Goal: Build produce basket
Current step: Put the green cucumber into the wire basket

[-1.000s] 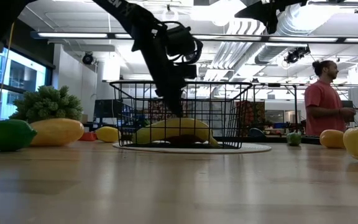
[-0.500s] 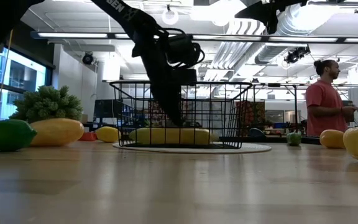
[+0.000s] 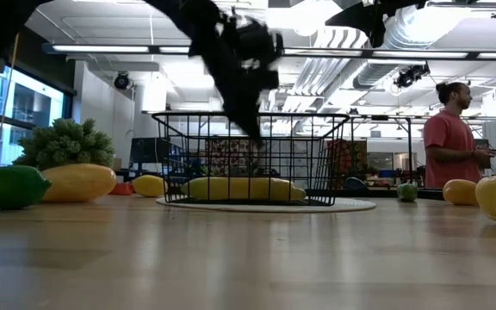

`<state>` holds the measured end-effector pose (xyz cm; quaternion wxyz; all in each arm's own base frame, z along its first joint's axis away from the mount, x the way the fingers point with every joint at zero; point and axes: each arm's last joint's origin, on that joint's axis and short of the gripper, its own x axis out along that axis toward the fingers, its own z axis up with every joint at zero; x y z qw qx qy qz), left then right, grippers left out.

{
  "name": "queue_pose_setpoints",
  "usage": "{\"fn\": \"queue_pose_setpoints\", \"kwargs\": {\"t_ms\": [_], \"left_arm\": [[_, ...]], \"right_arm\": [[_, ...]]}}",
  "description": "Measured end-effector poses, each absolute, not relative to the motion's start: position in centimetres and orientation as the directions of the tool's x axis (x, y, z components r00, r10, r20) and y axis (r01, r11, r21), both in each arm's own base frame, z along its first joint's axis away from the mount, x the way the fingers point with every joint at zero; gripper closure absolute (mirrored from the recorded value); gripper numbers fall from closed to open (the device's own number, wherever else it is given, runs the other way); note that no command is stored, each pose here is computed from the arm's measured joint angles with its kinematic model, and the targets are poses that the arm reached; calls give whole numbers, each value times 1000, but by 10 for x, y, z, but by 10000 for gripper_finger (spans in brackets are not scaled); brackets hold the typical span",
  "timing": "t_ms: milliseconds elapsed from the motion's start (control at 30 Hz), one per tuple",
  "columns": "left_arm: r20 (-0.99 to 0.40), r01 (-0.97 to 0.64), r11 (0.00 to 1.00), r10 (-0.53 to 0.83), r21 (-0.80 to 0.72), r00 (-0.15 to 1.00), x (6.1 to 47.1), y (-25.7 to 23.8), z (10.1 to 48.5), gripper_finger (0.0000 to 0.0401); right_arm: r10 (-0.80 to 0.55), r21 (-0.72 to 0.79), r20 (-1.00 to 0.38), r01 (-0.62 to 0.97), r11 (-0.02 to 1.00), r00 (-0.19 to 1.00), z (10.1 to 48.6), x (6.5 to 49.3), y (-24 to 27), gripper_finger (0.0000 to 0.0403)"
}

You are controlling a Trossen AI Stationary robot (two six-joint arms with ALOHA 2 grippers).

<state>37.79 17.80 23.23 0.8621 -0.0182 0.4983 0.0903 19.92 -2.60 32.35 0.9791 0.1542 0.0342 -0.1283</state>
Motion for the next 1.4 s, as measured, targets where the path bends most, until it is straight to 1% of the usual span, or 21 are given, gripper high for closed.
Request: {"fn": "queue_pose_setpoints", "kwargs": {"t_ms": [100, 167, 267, 367, 433, 533, 633, 767, 867, 1000, 1167, 1300, 1400], "left_arm": [[-785, -180, 984, 107, -6, 610, 367, 177, 276, 401], [-704, -185, 981, 93, -56, 704, 357, 173, 307, 401], [-585, -193, 977, 105, -90, 804, 336, 162, 349, 401], [-438, -207, 971, 137, -116, 889, 307, 144, 376, 401], [-330, -205, 968, 149, -142, 932, 288, 130, 383, 401], [-183, -197, 961, 162, -194, 970, 257, 107, 378, 401], [-51, -142, 958, 133, -248, 990, 228, 84, 361, 401], [56, -109, 949, 132, -296, 990, 198, 59, 332, 401], [75, -129, 947, 157, -293, 985, 182, 47, 312, 401], [90, -150, 947, 182, -284, 979, 168, 42, 301, 401], [106, -138, 961, 167, -238, 980, 165, 41, 302, 401], [102, -151, 963, 177, -225, 979, 165, 41, 302, 399], [99, -160, 971, 179, -175, 979, 165, 41, 301, 389]], "right_arm": [[-241, 294, -103, 261, 920, 965, 324, 199, -26, 176], [-241, 291, -100, 260, 921, 965, 324, 199, -26, 176], [-241, 287, -97, 259, 922, 966, 324, 199, -26, 176], [-241, 287, -97, 259, 922, 966, 324, 199, -26, 176], [-241, 288, -96, 259, 922, 966, 324, 199, -26, 176], [-240, 294, -96, 258, 920, 966, 324, 199, -26, 176], [-239, 291, -89, 255, 922, 967, 325, 199, -26, 176], [-239, 291, -71, 250, 924, 968, 327, 199, -26, 176], [-239, 292, -67, 248, 924, 969, 327, 200, -26, 176], [-239, 265, -67, 248, 932, 969, 327, 200, -26, 176], [-239, 232, -67, 248, 940, 969, 327, 200, -26, 176], [-239, 240, -67, 248, 938, 969, 327, 200, -26, 176], [-239, 241, -67, 248, 938, 969, 327, 200, -26, 176]]}}
